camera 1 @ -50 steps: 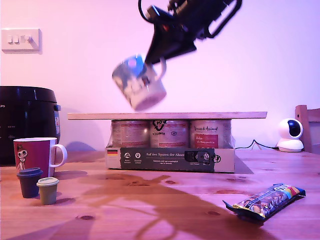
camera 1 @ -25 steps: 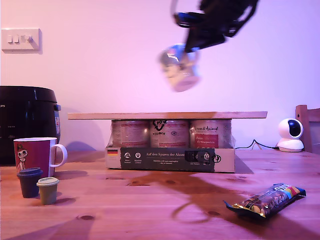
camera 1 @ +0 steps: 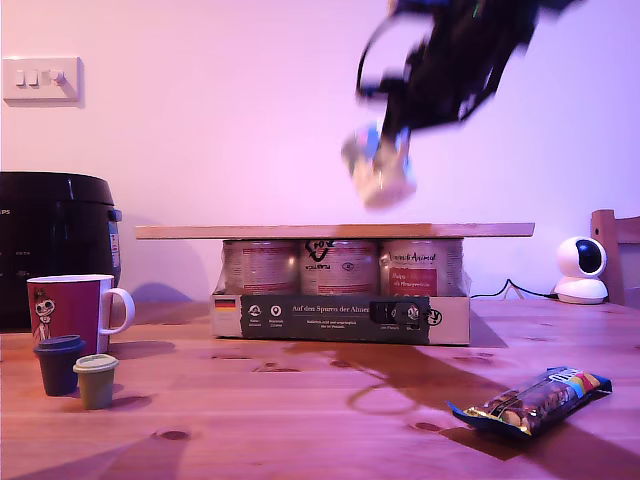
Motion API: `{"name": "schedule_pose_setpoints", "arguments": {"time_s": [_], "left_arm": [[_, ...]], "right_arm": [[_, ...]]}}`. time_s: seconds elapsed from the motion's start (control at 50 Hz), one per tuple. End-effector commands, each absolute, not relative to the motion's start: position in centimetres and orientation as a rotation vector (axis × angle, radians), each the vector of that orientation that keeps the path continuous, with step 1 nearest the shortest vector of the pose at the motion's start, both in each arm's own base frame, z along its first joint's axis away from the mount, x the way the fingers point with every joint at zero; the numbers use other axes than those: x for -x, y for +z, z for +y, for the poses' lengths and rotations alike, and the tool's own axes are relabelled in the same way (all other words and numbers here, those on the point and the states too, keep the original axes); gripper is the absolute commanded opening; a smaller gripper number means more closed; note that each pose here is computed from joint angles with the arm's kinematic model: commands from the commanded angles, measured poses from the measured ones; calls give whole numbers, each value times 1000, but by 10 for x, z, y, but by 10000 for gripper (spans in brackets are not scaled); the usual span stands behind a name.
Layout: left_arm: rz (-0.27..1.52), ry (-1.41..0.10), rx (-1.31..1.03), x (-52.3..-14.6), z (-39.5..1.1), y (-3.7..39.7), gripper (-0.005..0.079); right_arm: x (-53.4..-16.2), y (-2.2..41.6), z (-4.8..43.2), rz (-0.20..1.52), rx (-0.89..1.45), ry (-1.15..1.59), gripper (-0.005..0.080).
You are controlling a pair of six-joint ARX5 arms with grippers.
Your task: Pick up the blue coffee cup and place it on the shelf behind you
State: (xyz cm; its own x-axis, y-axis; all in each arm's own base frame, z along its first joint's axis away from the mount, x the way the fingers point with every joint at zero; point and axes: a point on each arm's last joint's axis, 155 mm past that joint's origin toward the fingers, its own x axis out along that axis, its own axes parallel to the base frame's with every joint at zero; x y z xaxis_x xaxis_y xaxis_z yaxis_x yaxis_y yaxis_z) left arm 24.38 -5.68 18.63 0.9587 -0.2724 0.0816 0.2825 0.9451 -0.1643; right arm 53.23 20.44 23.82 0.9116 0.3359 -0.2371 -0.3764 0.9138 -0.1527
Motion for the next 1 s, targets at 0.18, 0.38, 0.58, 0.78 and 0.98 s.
{"name": "schedule_pose_setpoints", "arguments": {"time_s": [0.18,0.38,0.58,0.78,0.98], "left_arm": [[-78,-284,178,-242,-57,193,-21],[-78,-284,178,-242,-57,193,-21],[-78,-284,178,-242,-57,193,-21],[-79,-284,178,-242,-57,193,-21],[-79,-284,178,-242,-57,193,-21]], "right_arm": [[-557,253,176,129,153,277,-13],[-559,222,169,225,165,288,-13],[-548,193,171,344,176,327,-13],[-539,172,171,436,180,341,-12],[-533,160,168,491,187,341,-12]]}}
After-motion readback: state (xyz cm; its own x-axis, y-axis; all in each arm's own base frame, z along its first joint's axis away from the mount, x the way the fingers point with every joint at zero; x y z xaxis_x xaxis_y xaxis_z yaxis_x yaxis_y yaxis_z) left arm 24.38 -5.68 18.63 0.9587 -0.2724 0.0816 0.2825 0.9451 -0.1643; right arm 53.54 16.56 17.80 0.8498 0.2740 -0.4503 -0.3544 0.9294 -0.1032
